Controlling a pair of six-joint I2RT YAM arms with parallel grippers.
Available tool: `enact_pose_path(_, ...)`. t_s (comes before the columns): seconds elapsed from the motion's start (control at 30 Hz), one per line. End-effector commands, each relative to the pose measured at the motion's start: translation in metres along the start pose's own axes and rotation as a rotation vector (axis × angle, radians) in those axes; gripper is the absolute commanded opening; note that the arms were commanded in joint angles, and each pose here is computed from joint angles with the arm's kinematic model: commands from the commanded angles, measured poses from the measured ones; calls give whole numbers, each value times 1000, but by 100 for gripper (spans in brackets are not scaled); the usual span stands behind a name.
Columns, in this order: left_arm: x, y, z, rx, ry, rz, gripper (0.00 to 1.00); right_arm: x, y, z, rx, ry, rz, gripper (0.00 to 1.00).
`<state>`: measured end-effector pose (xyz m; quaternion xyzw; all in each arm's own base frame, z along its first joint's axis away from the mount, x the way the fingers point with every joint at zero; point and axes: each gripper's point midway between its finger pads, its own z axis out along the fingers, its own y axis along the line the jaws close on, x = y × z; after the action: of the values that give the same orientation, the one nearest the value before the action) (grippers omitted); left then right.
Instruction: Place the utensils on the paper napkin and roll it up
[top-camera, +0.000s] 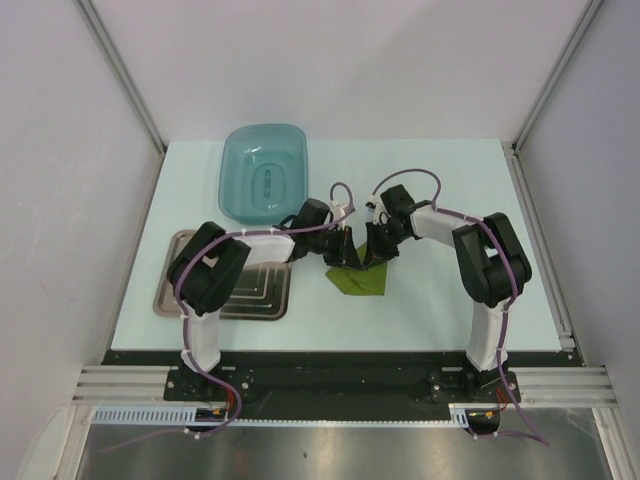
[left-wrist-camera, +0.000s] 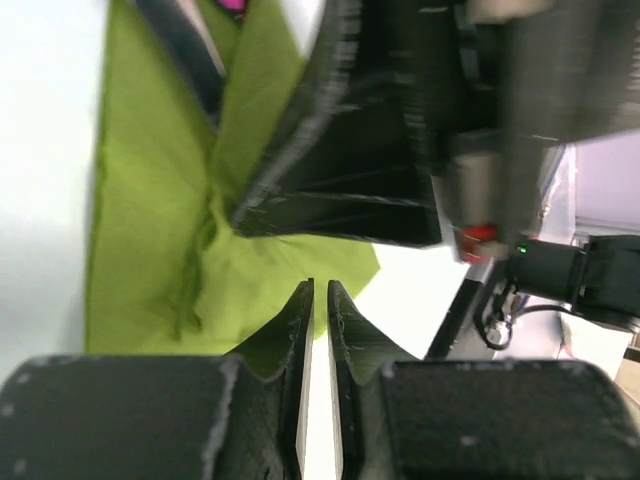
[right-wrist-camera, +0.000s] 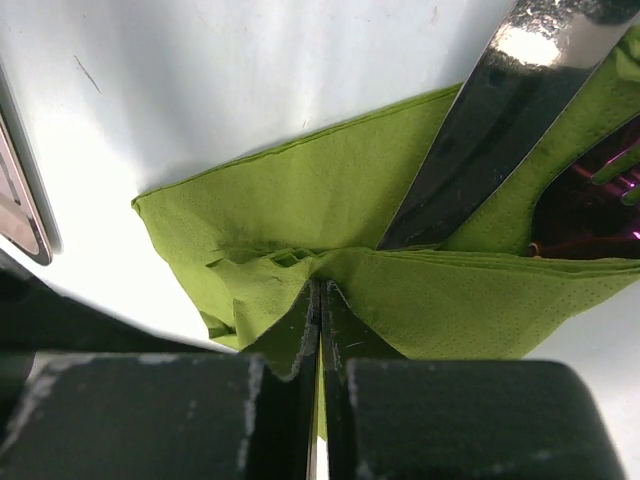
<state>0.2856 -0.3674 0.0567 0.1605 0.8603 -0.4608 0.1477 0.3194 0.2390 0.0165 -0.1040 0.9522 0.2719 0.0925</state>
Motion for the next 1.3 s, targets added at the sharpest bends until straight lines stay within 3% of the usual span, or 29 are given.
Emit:
enact_pose_path(0.0, -15, -10, 12, 40, -27, 21, 13, 9, -12, 10, 34, 41, 7, 0)
enact_pose_path(0.4, 24, 51, 28, -141, 72, -96, 1, -15, 7, -15, 13, -38, -27, 1)
enact_pose_path(0.6, 26, 52, 28, -151, 78, -88, 0, -42, 21, -43, 67, -141, -104, 3)
enact_pose_path(1.27, 25, 53, 25, -163, 73, -86, 0, -1, -18, 6, 256, 31, -168, 1)
